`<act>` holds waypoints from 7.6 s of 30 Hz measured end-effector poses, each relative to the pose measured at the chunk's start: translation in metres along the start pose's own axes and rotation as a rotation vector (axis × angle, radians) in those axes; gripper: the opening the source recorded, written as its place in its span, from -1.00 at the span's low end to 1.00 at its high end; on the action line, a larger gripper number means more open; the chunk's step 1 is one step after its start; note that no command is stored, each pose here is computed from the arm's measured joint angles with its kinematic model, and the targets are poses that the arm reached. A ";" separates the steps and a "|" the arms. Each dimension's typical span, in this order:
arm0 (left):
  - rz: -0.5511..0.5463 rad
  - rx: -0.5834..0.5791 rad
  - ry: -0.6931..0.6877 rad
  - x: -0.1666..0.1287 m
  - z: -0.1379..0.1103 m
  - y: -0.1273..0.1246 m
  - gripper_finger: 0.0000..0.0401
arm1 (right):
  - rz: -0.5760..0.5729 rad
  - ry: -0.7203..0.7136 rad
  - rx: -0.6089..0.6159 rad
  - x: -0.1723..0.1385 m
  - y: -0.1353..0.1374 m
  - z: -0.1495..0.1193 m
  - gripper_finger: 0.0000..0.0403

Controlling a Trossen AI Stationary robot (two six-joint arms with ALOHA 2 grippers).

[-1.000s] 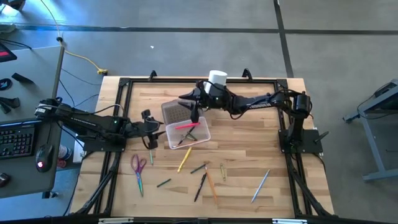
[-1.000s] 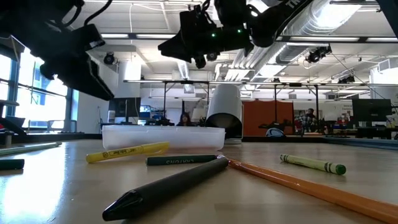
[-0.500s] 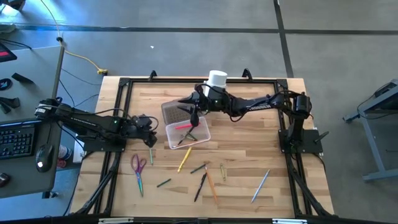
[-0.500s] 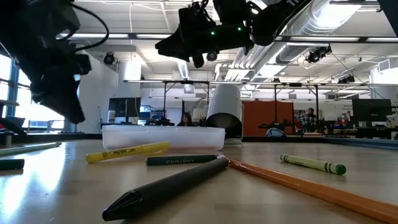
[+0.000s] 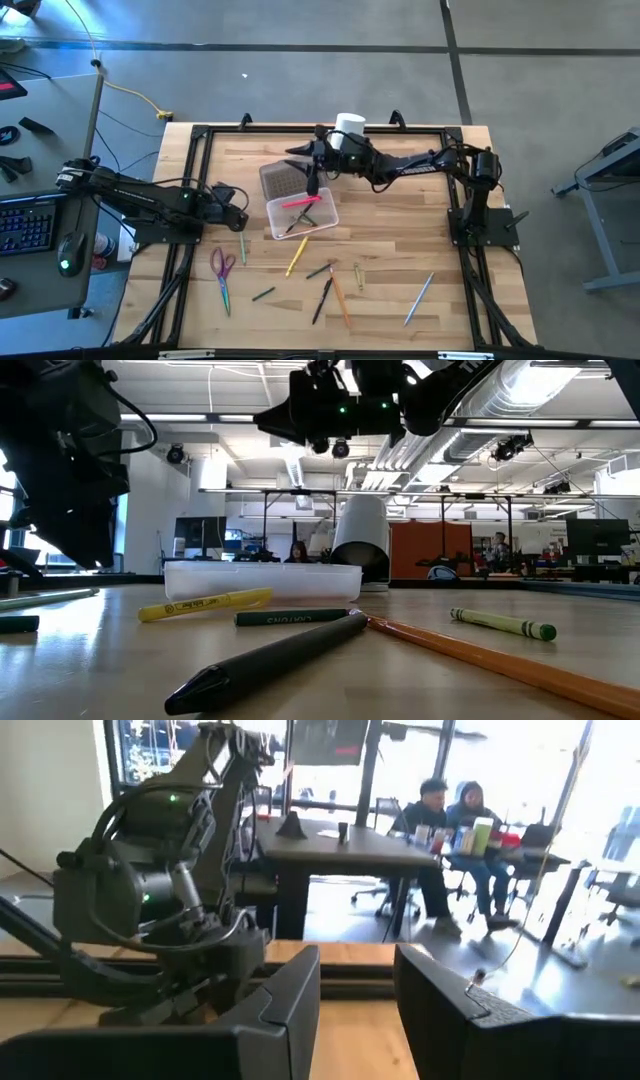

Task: Pick & place school supplies into a supply box
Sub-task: Put the left light blue colored pencil into the black supply box

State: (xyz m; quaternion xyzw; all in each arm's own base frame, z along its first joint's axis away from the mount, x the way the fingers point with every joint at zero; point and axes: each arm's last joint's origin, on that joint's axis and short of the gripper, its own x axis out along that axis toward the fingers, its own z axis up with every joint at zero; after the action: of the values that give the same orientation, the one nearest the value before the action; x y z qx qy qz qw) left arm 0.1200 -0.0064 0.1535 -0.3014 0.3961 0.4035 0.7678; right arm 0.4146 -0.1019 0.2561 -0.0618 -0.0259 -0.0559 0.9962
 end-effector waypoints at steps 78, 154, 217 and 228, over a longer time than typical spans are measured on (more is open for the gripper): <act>0.055 -0.021 0.122 0.031 -0.019 -0.002 -0.88 | -0.004 -0.002 -0.071 0.000 -0.002 0.000 -0.43; -0.076 0.411 0.399 -0.017 0.007 -0.024 0.07 | 0.286 -0.145 -0.425 0.001 0.030 0.008 -0.43; -0.058 0.321 0.477 -0.001 -0.044 -0.014 -0.78 | 0.291 -0.105 -0.389 0.001 0.030 0.004 -0.43; -0.108 0.358 0.407 -0.019 -0.029 -0.030 -0.81 | 0.292 -0.106 -0.389 0.001 0.030 0.004 -0.43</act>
State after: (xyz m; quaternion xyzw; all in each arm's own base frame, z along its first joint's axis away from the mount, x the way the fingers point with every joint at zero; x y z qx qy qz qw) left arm 0.1283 -0.0512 0.1597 -0.2565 0.5905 0.2169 0.7338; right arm 0.4191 -0.0720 0.2570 -0.2585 -0.0574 0.0878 0.9603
